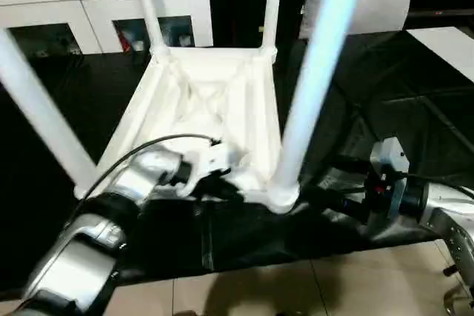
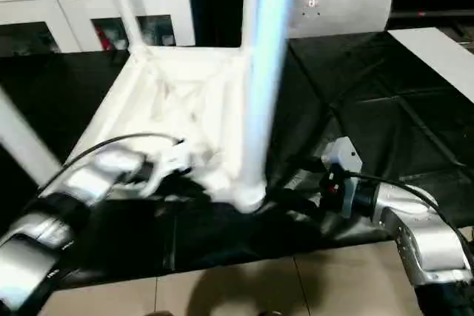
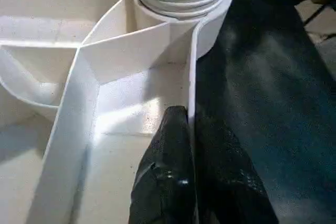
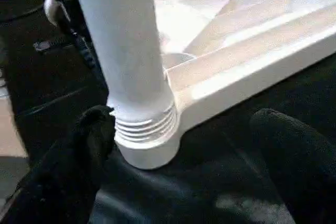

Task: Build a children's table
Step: Rotate table base, then rotate leg to tighten

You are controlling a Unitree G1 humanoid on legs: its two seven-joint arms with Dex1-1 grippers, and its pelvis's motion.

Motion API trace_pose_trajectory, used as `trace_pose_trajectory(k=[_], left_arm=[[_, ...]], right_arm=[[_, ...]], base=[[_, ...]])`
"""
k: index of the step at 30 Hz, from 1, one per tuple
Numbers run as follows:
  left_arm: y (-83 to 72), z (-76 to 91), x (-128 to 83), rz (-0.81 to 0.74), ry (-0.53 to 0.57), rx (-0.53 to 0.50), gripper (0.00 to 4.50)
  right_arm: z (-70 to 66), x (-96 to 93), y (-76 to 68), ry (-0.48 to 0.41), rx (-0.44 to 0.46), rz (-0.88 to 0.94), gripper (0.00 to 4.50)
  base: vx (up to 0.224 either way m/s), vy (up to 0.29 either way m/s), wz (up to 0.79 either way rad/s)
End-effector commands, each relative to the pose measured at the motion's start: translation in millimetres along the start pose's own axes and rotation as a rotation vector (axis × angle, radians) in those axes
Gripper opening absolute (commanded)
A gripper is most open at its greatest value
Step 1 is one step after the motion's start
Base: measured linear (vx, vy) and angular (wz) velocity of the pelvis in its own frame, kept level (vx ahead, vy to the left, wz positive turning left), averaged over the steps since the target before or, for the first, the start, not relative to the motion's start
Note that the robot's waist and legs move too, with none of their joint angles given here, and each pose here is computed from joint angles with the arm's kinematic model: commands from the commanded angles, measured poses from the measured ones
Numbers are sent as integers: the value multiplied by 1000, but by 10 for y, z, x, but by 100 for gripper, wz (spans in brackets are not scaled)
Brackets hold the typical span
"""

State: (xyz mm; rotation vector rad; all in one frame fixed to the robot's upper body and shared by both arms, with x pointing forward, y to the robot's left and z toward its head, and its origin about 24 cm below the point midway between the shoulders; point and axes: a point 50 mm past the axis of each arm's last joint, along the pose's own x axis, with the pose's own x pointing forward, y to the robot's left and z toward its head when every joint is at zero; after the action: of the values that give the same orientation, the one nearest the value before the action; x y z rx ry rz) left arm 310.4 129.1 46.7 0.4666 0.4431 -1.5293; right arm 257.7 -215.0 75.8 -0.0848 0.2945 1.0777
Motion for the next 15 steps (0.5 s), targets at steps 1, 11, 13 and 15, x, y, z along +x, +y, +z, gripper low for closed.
trace_pose_trajectory(k=[1,11,13,15], left_arm=[[-78,40,-3,-5,-22,19,0],[-132,191,55,23,-17,94,0],[-141,202,58,24,-15,94,0],[-147,204,58,22,-11,92,0]], right_arm=[[67,81,22,-13,-11,120,424],[117,376,-53,48,-10,343,331],[104,417,-69,63,0,367,315],[73,499,-60,83,18,395,293]], base=[[0,0,0],[0,0,0],[0,0,0],[0,0,0]])
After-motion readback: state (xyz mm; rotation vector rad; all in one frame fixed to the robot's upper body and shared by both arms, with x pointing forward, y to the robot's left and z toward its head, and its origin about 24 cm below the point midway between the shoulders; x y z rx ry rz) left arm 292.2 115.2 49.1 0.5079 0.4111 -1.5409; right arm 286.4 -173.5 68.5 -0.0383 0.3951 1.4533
